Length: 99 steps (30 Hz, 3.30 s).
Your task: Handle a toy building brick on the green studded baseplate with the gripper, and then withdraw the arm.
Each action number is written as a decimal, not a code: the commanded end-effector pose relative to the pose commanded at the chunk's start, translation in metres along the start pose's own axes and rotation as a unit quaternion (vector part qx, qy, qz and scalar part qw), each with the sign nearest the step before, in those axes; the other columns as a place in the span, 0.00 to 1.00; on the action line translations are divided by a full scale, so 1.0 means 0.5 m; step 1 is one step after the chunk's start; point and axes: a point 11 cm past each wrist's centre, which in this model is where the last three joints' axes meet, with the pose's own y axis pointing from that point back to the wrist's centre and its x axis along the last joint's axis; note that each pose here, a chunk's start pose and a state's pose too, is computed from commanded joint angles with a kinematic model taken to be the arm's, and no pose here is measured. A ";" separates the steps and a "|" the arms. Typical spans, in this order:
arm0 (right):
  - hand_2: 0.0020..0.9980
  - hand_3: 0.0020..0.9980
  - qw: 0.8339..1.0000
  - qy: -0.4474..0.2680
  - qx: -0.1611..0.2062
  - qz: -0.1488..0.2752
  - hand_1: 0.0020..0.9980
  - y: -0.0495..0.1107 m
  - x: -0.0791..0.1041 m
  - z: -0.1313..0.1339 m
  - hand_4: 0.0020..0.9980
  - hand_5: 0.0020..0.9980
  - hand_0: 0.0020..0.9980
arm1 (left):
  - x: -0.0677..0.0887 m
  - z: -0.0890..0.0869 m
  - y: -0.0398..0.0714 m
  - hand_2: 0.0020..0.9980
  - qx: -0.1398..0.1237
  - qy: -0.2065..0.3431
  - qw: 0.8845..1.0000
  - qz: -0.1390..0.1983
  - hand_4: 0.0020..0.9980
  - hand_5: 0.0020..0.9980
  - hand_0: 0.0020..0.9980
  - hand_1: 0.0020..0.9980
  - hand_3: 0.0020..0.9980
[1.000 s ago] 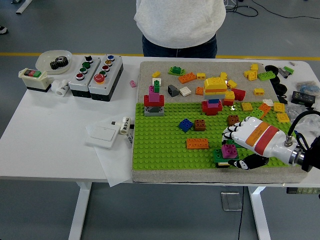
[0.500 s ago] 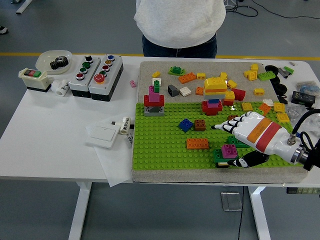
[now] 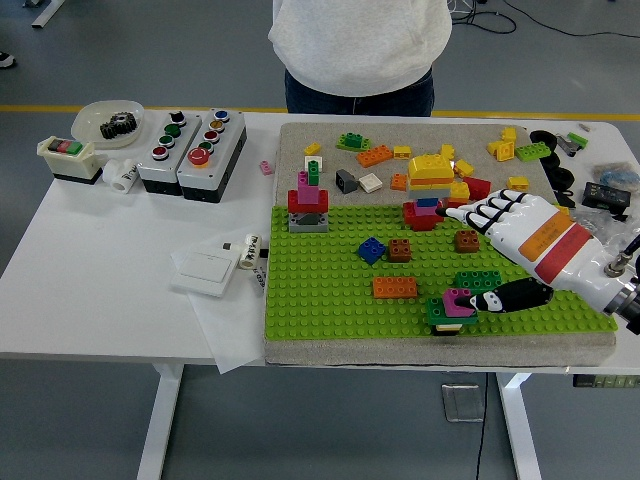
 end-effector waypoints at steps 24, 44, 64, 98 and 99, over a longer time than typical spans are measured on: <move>0.73 0.59 0.991 -0.131 -0.012 -0.019 0.68 0.047 -0.011 -0.048 0.82 0.61 0.72 | 0.001 -0.001 0.000 0.74 0.000 -0.002 1.000 0.003 0.66 0.63 0.75 0.75 0.61; 0.71 0.59 0.995 -0.081 -0.003 -0.064 0.66 0.053 -0.052 -0.053 0.78 0.60 0.71 | 0.000 -0.003 0.000 0.74 0.001 -0.005 1.000 0.002 0.66 0.63 0.75 0.76 0.61; 0.68 0.59 0.996 -0.055 -0.018 -0.072 0.63 0.059 -0.073 -0.029 0.78 0.59 0.67 | 0.002 -0.001 0.000 0.74 0.001 -0.010 1.000 0.002 0.66 0.63 0.75 0.76 0.61; 0.66 0.59 0.995 -0.050 -0.016 -0.083 0.60 0.063 -0.093 -0.033 0.79 0.57 0.65 | 0.005 0.006 0.000 0.74 -0.004 -0.006 1.000 0.003 0.66 0.63 0.75 0.76 0.61; 0.66 0.59 0.995 -0.050 -0.015 -0.084 0.60 0.063 -0.094 -0.033 0.79 0.57 0.65 | 0.005 0.006 0.000 0.74 -0.004 -0.006 1.000 0.002 0.66 0.63 0.75 0.76 0.61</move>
